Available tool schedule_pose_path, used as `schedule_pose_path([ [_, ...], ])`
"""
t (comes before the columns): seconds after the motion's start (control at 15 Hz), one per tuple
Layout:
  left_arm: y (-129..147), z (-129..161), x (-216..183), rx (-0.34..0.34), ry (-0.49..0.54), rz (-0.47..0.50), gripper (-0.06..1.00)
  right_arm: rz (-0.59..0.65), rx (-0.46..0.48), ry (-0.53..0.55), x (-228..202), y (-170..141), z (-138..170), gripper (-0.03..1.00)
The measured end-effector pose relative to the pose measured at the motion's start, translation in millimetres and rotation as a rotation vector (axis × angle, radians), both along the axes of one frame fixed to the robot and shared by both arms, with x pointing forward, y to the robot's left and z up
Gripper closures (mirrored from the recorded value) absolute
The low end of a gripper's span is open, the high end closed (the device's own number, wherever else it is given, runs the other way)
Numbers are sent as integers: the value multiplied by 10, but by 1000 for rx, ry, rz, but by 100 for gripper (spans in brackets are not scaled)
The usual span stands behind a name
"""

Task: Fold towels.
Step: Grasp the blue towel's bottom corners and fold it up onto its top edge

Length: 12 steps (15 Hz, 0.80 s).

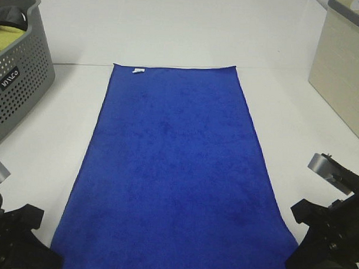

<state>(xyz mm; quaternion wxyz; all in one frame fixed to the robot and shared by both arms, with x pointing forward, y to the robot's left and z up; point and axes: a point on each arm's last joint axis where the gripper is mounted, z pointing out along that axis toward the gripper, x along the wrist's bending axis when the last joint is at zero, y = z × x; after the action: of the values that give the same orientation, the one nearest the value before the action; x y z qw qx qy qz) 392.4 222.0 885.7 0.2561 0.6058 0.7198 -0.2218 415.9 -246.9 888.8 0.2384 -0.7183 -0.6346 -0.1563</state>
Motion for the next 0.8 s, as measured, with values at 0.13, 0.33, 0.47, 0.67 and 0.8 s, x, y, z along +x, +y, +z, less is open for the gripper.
schedule_pose_path([
  [0.13,-34,60,69,-37,7,11,94,17,1,-70,90,1,125,95],
  [0.33,-95,318,542,-54,-97,43,94,25,-5,-233,583,4,423,95],
  [0.47,-137,484,947,-37,-163,33,94,38,10,-286,989,22,560,95],
  [0.67,-201,622,1575,-9,-254,19,94,79,22,-356,1684,71,697,95],
  [0.8,-231,634,1991,8,-312,31,94,101,8,-407,2139,118,782,95],
])
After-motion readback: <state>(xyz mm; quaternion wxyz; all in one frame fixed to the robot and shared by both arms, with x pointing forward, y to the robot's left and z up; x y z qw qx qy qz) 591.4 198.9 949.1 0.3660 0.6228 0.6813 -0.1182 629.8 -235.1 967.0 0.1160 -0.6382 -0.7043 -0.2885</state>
